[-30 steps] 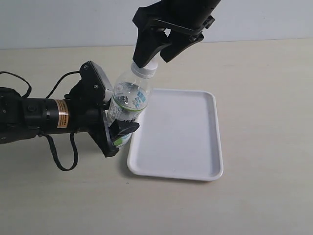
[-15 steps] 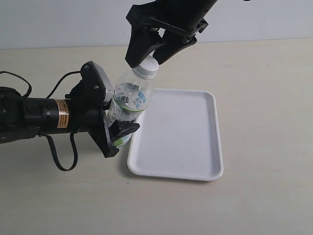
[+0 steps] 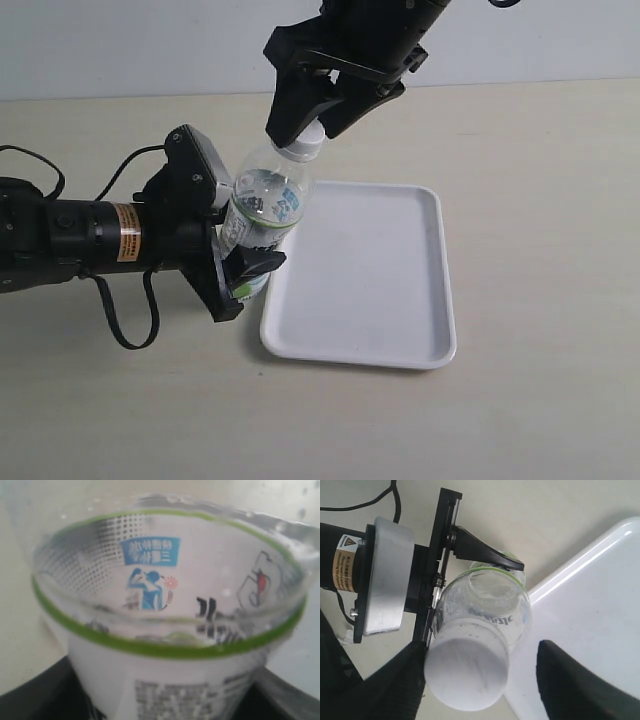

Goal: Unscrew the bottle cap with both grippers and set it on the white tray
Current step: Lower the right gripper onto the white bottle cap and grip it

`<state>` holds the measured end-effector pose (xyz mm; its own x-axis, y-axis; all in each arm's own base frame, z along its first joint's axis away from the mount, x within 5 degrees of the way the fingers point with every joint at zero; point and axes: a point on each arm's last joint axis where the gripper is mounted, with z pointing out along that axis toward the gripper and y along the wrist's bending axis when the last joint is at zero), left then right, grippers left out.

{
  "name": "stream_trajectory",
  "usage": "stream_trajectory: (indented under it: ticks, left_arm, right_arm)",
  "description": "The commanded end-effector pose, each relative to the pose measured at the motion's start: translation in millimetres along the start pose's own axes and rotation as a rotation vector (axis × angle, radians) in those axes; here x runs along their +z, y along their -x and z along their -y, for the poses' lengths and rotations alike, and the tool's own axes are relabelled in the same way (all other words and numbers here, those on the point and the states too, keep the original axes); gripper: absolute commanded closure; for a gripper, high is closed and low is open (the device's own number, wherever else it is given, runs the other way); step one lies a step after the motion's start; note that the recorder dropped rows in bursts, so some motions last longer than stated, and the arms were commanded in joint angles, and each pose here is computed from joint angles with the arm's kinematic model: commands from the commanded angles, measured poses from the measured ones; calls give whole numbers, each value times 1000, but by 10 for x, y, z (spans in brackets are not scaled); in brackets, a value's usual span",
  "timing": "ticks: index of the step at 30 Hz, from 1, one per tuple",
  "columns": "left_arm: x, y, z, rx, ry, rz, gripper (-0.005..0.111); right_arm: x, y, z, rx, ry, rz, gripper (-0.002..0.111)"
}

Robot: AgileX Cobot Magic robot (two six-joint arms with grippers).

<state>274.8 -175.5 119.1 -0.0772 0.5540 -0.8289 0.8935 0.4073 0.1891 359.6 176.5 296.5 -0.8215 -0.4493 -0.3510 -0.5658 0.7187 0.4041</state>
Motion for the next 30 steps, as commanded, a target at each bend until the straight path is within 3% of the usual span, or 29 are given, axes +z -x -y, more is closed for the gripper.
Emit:
stream_trajectory:
  ticks: [1, 4, 11, 13, 20, 30]
  left_arm:
    - [-21, 97, -12, -7, 5, 49, 107]
    - [-21, 97, -12, -12, 5, 49, 107]
    - [-21, 97, -15, -40, 7, 49, 107]
    - [-21, 99, -15, -54, 8, 52, 107]
    - [-21, 102, -25, -82, 17, 56, 107]
    - [-21, 102, -25, -98, 17, 56, 107]
  right_arm:
    - [-20, 13, -9, -24, -7, 8, 51]
    - [-20, 13, -9, -24, -7, 8, 62]
    - [-20, 13, -9, -22, -7, 8, 102]
    - [-20, 13, -9, -22, -7, 8, 108]
    - [-20, 13, -9, -64, -8, 7, 108]
    - [-20, 13, -9, -276, -8, 7, 108]
